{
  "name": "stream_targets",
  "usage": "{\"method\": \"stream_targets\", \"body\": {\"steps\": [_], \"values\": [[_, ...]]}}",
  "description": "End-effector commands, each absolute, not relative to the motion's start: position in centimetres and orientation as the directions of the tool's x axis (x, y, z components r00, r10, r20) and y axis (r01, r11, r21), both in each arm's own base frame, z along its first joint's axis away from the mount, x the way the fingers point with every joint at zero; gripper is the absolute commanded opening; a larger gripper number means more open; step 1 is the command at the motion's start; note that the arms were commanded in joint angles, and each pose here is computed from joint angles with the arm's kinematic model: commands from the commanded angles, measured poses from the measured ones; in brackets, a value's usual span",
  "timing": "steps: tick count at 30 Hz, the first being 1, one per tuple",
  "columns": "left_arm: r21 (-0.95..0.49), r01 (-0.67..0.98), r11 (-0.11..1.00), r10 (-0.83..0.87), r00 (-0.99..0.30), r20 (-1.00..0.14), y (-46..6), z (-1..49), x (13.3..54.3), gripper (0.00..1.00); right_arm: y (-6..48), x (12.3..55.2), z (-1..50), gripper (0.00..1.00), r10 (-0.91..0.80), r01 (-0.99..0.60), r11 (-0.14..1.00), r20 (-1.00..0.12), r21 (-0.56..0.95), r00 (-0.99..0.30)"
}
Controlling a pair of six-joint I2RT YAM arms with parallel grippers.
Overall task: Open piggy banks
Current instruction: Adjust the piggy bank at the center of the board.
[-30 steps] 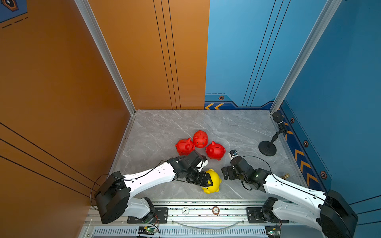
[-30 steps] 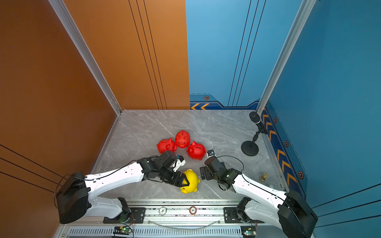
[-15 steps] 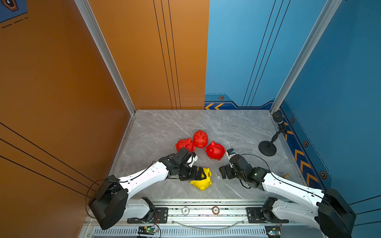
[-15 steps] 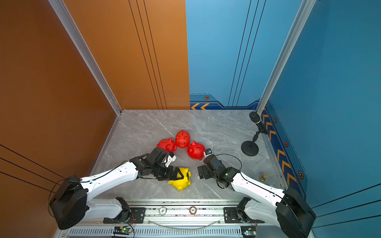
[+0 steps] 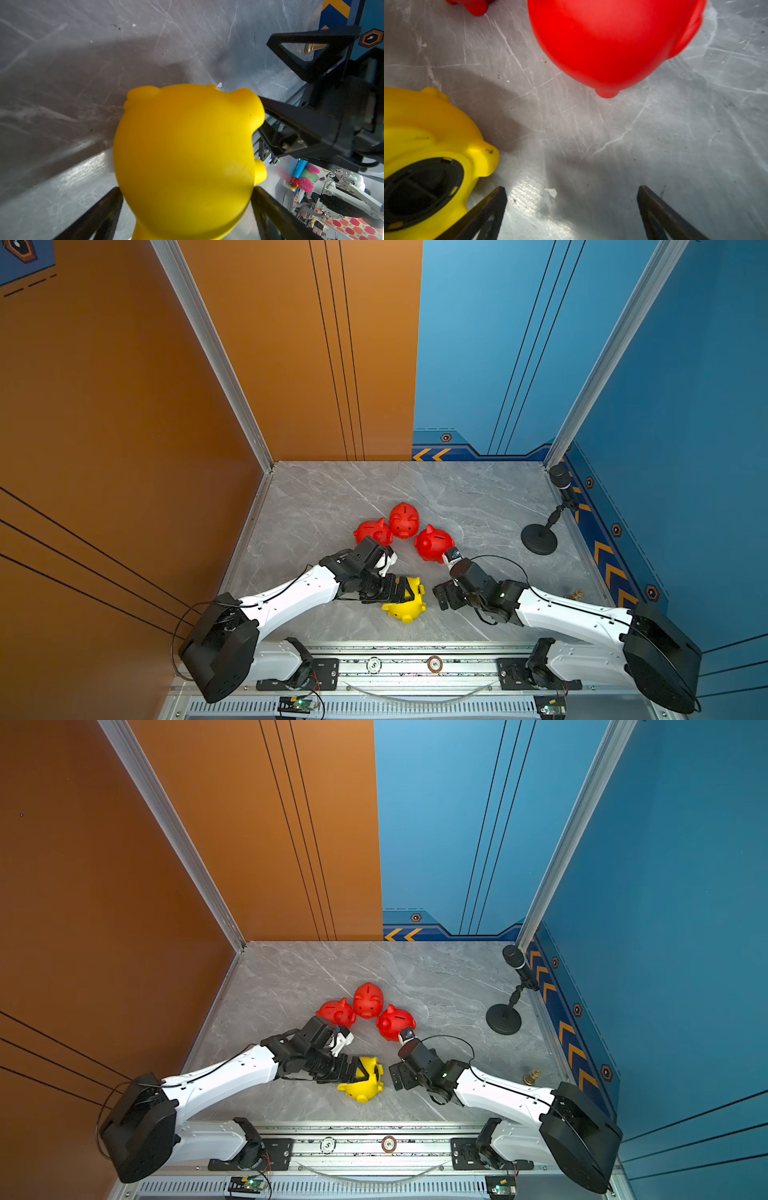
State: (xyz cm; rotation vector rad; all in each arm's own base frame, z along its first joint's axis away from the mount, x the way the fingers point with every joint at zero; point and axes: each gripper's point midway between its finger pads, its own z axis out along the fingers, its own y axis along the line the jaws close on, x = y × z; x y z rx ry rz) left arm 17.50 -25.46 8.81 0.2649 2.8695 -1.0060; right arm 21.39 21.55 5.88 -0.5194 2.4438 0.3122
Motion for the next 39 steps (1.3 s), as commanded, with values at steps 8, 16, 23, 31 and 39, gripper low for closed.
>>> {"method": "stream_targets", "body": {"steps": [8,16,23,31,39], "values": [[-0.572,0.225,0.789,0.12,-0.969,-0.216,-26.2,7.9,19.0,0.98,24.8,20.1,6.6,0.99,-0.251,-0.462,0.872,-0.663,0.161,-0.705],[-0.554,0.224,0.802,0.07,-0.956,-0.285,-25.9,8.2,20.2,0.98,27.2,19.8,6.3,1.0,-0.254,-0.489,0.853,-0.675,0.181,-0.693],[-0.554,0.212,0.805,0.01,-0.939,-0.344,-25.0,8.8,21.3,0.98,27.9,20.1,6.0,1.0,-0.256,-0.492,0.852,-0.678,0.178,-0.689],[-0.572,0.207,0.793,-0.058,-0.91,-0.41,-24.3,10.1,23.0,0.98,27.5,20.3,5.8,1.0,-0.25,-0.488,0.854,-0.678,0.182,-0.691],[-0.557,0.215,0.803,-0.074,-0.89,-0.45,-24.0,10.3,24.0,0.98,25.2,21.5,5.7,1.0,-0.221,-0.446,0.875,-0.667,0.185,-0.711]]}}
